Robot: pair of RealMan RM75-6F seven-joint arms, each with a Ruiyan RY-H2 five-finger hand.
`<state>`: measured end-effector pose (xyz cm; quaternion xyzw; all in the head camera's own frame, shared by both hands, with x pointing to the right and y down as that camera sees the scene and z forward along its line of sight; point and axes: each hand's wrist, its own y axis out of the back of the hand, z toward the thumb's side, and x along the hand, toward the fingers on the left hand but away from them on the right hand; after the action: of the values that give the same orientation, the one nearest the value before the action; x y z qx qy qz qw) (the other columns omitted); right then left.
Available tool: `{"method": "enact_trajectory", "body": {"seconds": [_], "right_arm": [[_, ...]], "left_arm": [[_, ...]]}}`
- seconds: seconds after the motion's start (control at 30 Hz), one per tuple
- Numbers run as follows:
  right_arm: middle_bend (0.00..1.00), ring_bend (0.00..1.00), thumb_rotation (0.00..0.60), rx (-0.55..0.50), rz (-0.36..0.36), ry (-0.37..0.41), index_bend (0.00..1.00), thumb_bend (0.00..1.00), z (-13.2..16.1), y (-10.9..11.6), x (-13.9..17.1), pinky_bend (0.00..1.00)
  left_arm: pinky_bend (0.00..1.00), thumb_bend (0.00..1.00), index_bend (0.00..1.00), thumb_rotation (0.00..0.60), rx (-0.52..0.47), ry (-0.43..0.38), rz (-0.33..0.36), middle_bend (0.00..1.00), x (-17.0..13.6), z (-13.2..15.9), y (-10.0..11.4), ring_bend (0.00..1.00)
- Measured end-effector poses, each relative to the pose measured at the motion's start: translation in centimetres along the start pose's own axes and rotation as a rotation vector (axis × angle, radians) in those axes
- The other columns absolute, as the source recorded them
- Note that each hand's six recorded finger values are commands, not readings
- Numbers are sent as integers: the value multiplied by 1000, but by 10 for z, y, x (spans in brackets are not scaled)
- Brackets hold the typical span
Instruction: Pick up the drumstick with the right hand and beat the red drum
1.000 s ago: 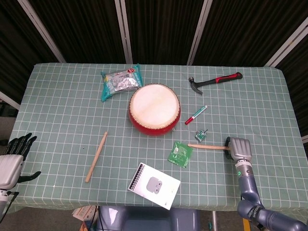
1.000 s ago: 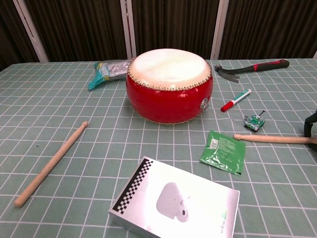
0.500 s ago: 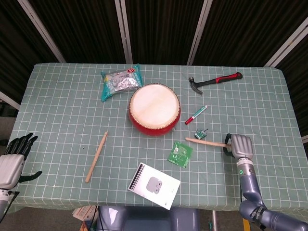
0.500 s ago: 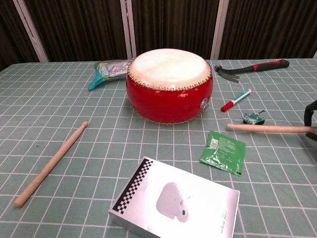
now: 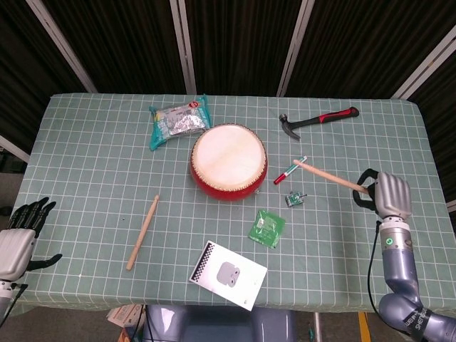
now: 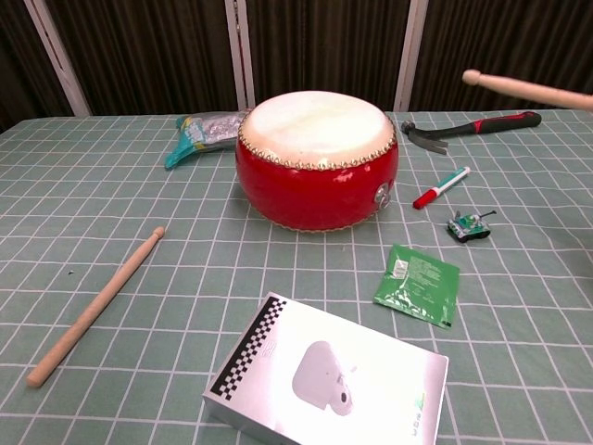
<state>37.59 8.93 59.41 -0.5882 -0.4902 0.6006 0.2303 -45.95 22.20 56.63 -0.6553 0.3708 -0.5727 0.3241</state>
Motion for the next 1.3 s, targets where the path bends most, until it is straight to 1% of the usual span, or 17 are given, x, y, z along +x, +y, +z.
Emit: {"method": "enact_trajectory", "body": {"seconds": [0.03,0.1,0.2,0.33,0.5,0.73,0.9,0.97,1.03,1.1,1.17,1.23,1.3], "right_arm": [[1000,1000,600,-17,-9,-6,944,566,2,7,0,1000],[1000,1000,600,-26,-14,-15,944,566,5,13,-1,1000],[1000,1000,600,-8,-19,-23,944,566,12,19,-4,1000],[1000,1000,600,33,-19,-16,944,566,31,24,-10,1000],[1000,1000,600,86,-18,9,944,567,56,24,-17,1000],[1000,1000,600,154,-11,58,944,567,106,20,-29,1000],[1000,1000,600,172,-13,73,944,566,129,16,-37,1000],[1000,1000,600,144,-16,70,944,566,134,18,-40,1000],[1000,1000,600,89,-22,70,944,566,140,23,-42,1000],[1000,1000,600,24,-28,71,944,567,145,28,-44,1000],[1000,1000,600,-69,-34,77,944,567,153,35,-46,1000],[1000,1000,600,-128,-37,82,944,567,159,39,-47,1000],[1000,1000,600,-156,-36,85,944,566,162,38,-49,1000]], "left_arm": [[0,0,0,600,2,-1,-1,0,0,0,0,0],[0,0,0,600,6,-4,-3,0,0,0,0,0],[0,0,0,600,14,-8,-5,0,0,0,0,0],[0,0,0,600,9,-9,-13,0,0,-1,-1,0],[0,0,0,600,5,-9,-30,0,1,-2,-2,0],[0,0,0,600,-15,-3,-69,0,3,-2,-3,0],[0,0,0,600,-41,0,-93,0,3,-3,-3,0],[0,0,0,600,-46,0,-96,0,3,-3,-2,0],[0,0,0,600,-46,-2,-94,0,4,-3,-1,0],[0,0,0,600,-50,-1,-97,0,4,-4,-2,0],[0,0,0,600,-55,0,-105,0,4,-3,-3,0],[0,0,0,600,-62,1,-112,0,4,-3,-4,0],[0,0,0,600,-66,1,-118,0,5,-2,-4,0]]}}
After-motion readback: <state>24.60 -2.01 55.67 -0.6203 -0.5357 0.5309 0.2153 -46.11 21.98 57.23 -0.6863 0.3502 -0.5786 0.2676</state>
